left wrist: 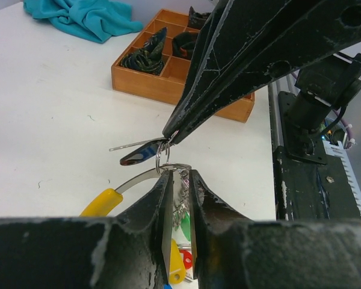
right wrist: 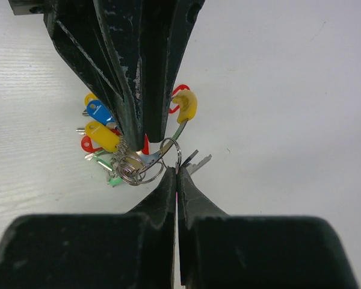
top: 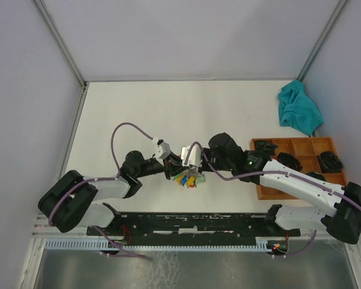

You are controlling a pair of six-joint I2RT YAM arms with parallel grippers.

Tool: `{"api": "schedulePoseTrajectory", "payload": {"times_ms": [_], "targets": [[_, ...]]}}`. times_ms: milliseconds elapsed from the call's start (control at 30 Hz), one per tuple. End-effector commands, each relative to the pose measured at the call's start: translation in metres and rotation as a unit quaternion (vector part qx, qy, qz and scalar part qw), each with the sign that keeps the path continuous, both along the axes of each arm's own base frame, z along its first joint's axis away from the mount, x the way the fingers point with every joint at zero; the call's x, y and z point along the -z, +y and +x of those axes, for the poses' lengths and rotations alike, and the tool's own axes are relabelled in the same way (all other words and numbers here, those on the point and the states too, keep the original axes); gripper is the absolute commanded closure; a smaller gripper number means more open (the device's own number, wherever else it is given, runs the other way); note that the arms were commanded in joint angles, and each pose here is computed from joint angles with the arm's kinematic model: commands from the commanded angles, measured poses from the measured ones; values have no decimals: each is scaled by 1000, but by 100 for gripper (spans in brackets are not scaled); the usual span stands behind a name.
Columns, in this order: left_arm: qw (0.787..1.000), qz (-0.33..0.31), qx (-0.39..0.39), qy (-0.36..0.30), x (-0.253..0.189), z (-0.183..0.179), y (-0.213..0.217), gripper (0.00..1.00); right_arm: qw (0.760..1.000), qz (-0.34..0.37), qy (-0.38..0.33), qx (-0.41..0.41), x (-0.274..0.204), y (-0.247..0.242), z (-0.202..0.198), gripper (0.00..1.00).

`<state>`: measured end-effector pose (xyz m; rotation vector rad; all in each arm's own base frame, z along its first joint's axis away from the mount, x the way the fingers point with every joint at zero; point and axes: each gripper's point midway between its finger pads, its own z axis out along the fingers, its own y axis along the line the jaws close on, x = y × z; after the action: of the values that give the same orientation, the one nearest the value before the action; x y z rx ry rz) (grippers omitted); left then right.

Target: Put the keys on the keyring

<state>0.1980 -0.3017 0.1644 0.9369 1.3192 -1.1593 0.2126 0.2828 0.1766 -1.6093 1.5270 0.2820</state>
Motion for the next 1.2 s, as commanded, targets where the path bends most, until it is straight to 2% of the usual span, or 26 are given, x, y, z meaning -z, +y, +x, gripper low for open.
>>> {"api": "schedulePoseTrajectory", "payload": {"times_ms": [0,200,500,800,1000,1167], "targets": [[999,-8,9,-35,-18,4,-4,77,999,20,-17,-21,-25,12,3,99],[1000,-6,4,-24,-16,7,-5,73,999,15,-6,-36,-22,17,-1,99],[999,15,-23,-42,-13,15,2,68,999,15,1,-48,-21,20,-5,99],[998,24,30,-42,-8,5,-7,63,998,19,4,-65,-23,25,-11,99],[998,26,44,-38,-6,1,-9,65,998,17,5,-66,-22,24,-12,99],[997,34,68,-28,-2,-3,-13,73,998,18,0,-63,-24,23,-12,99]]}}
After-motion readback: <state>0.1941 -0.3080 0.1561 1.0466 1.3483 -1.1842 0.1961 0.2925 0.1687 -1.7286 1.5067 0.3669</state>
